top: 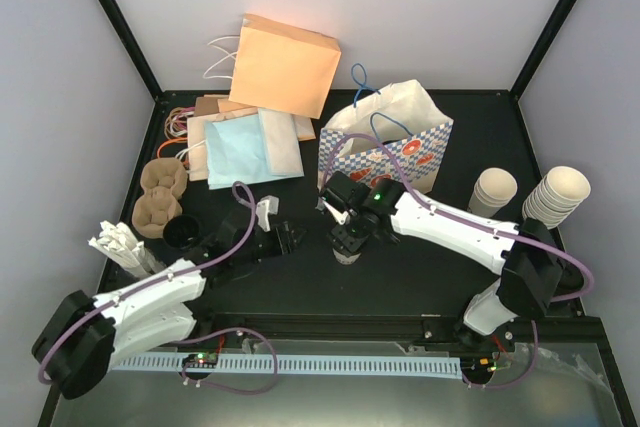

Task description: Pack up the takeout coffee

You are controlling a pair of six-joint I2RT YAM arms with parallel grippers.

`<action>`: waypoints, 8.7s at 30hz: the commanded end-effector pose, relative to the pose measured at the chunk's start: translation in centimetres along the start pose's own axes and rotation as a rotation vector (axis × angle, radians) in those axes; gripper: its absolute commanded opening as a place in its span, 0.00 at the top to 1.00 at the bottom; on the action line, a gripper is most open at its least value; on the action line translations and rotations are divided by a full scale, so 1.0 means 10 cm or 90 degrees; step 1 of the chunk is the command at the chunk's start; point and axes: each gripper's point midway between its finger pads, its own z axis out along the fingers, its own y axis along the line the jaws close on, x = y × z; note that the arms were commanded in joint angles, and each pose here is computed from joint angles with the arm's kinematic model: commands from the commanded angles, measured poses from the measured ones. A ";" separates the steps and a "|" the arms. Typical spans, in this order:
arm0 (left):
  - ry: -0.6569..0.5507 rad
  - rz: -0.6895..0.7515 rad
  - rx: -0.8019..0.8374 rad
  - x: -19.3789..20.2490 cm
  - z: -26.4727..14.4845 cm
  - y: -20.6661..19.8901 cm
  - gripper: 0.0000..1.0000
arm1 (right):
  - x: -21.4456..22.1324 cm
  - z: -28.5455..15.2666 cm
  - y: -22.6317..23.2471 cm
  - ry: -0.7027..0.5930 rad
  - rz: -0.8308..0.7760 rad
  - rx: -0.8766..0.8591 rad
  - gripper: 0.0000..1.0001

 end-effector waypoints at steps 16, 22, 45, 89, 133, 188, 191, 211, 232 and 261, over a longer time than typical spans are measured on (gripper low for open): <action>0.191 0.028 0.209 0.28 0.06 -0.55 0.43 | 0.10 0.10 0.19 0.064 -0.177 -0.069 0.41; 0.202 0.024 0.200 0.34 0.13 -0.46 0.47 | 0.13 0.11 0.18 0.067 -0.176 -0.067 0.41; 0.233 -0.038 0.155 0.49 0.37 -0.16 0.49 | 0.14 0.14 0.14 0.060 -0.168 -0.051 0.41; 0.245 -0.168 0.072 0.55 0.56 0.38 0.63 | 0.17 0.15 0.18 0.049 -0.178 -0.061 0.40; 0.180 -0.064 0.221 0.13 0.37 -0.38 0.54 | 0.21 0.13 0.17 0.051 -0.167 -0.059 0.40; 0.224 0.024 0.098 0.23 0.48 -0.21 0.43 | 0.16 0.11 0.11 0.036 -0.133 -0.034 0.40; 0.207 0.046 0.110 0.14 0.43 -0.33 0.42 | 0.11 0.06 0.12 0.023 -0.129 -0.038 0.40; 0.285 0.029 0.244 0.33 0.52 -0.64 0.34 | 0.06 -0.03 0.14 0.009 -0.141 -0.045 0.39; 0.322 0.049 0.137 0.49 0.58 -0.37 0.41 | -0.03 -0.11 0.08 -0.016 -0.130 -0.025 0.35; 0.259 0.167 0.106 0.09 0.40 -0.78 0.23 | -0.05 -0.94 -0.38 -0.268 0.121 -0.095 0.00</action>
